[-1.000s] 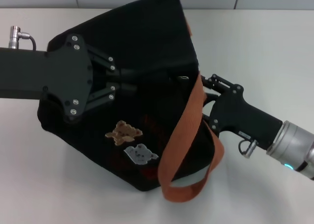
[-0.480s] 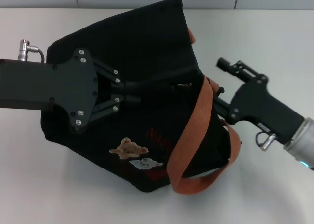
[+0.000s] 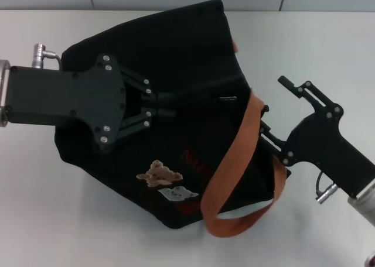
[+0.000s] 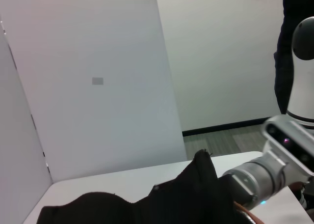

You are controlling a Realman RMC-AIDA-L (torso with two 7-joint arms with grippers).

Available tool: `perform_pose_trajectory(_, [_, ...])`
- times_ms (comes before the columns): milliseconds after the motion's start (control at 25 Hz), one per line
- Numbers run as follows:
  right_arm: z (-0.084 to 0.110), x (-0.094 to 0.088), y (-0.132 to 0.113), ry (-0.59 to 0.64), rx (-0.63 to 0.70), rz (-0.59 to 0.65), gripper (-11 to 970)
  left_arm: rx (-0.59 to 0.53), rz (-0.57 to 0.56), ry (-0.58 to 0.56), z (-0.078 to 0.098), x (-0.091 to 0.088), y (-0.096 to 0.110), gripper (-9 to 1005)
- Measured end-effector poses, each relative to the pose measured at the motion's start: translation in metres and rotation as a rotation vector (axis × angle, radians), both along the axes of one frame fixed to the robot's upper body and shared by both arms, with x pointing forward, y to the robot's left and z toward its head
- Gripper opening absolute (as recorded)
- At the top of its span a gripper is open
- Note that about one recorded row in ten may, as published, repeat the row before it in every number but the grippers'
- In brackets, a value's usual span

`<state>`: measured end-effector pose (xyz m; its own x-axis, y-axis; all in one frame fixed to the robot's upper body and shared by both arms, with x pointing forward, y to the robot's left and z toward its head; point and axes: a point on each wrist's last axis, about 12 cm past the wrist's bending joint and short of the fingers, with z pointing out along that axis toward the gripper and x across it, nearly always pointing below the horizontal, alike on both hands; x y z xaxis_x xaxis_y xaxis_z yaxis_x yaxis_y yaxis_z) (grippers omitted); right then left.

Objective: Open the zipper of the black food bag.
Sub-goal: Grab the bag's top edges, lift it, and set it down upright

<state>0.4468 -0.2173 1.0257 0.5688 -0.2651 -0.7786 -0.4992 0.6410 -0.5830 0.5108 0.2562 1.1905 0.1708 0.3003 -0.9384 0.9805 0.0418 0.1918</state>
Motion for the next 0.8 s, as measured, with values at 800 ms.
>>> perform_pose_trajectory(800, [0.006,0.01,0.019,-0.111,-0.072,0.032,668,-0.015,-0.008,0.016,-0.002,0.005,-0.005,101])
